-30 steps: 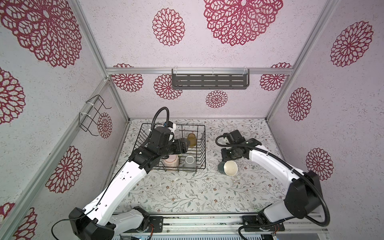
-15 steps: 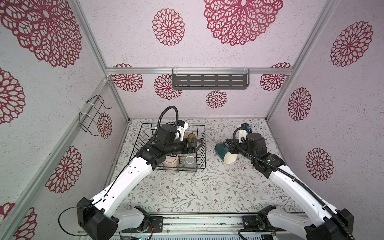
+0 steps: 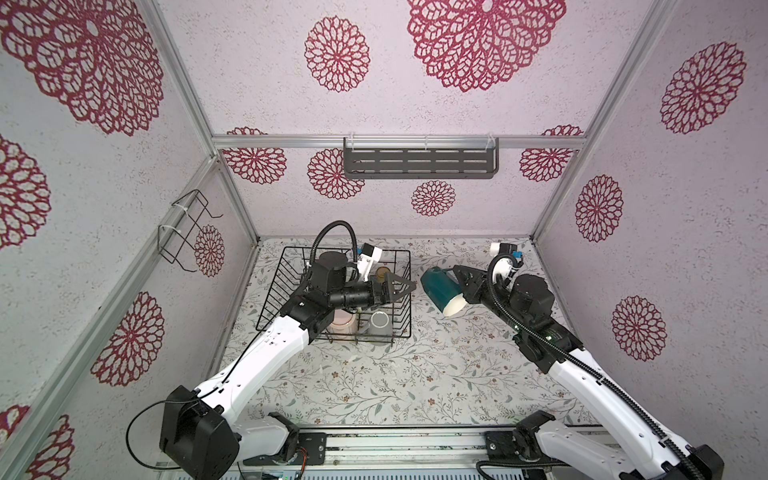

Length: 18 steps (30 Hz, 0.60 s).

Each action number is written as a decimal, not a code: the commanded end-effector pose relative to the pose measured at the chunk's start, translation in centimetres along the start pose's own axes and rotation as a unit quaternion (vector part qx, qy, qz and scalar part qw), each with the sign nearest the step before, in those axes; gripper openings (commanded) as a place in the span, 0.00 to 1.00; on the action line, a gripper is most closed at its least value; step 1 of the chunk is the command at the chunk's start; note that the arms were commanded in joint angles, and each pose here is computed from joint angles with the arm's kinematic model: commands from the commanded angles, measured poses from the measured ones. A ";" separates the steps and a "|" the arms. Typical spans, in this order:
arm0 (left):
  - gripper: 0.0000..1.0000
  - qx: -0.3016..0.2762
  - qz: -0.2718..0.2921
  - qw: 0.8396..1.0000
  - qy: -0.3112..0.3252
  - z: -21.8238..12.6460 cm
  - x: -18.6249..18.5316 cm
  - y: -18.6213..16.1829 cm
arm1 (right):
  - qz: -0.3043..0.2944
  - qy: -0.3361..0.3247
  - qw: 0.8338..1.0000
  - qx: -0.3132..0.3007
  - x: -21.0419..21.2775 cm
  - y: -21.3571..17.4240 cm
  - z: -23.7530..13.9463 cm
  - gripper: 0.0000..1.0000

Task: Load the cups into the dish rack
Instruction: 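Lift the dark green mug toward the left gripper over the rack, then grasp the dark green mug with the left gripper from the right gripper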

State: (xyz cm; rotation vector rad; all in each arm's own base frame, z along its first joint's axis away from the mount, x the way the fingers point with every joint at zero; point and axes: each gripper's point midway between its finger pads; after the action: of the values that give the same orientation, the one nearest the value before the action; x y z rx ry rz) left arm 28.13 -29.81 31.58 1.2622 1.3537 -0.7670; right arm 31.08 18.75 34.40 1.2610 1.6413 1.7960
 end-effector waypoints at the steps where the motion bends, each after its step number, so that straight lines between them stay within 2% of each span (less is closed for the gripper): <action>1: 0.97 0.010 -0.008 0.999 -0.041 0.6 -1.1 0.4 | 0.016 0.056 0.992 -0.108 3.1 6.9 -2.4 0.00; 7: 0.97 0.026 -0.047 0.997 -0.046 2.7 0.7 0.6 | 0.021 0.028 0.998 -0.057 2.1 5.3 -1.3 0.00; 11: 0.97 0.039 -0.053 0.997 -0.046 3.4 1.5 0.5 | 0.018 0.041 0.998 -0.040 2.4 4.5 -1.1 0.00; 18: 0.97 0.091 -0.064 0.987 -0.120 4.3 -0.6 -0.3 | 0.040 0.064 0.997 -0.017 3.3 4.5 -0.6 0.00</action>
State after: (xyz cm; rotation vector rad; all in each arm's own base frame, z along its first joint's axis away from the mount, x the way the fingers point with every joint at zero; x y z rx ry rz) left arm 29.95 -33.37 28.94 1.1903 1.3226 -1.0399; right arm 30.72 19.62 33.17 1.3653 1.7627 1.7750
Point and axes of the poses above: each gripper's point midway between its finger pads, its own z axis out along the fingers, its own x axis along the line the jaws close on, y = z × x, and after that the axes turned 15 degrees about -z, right-handed
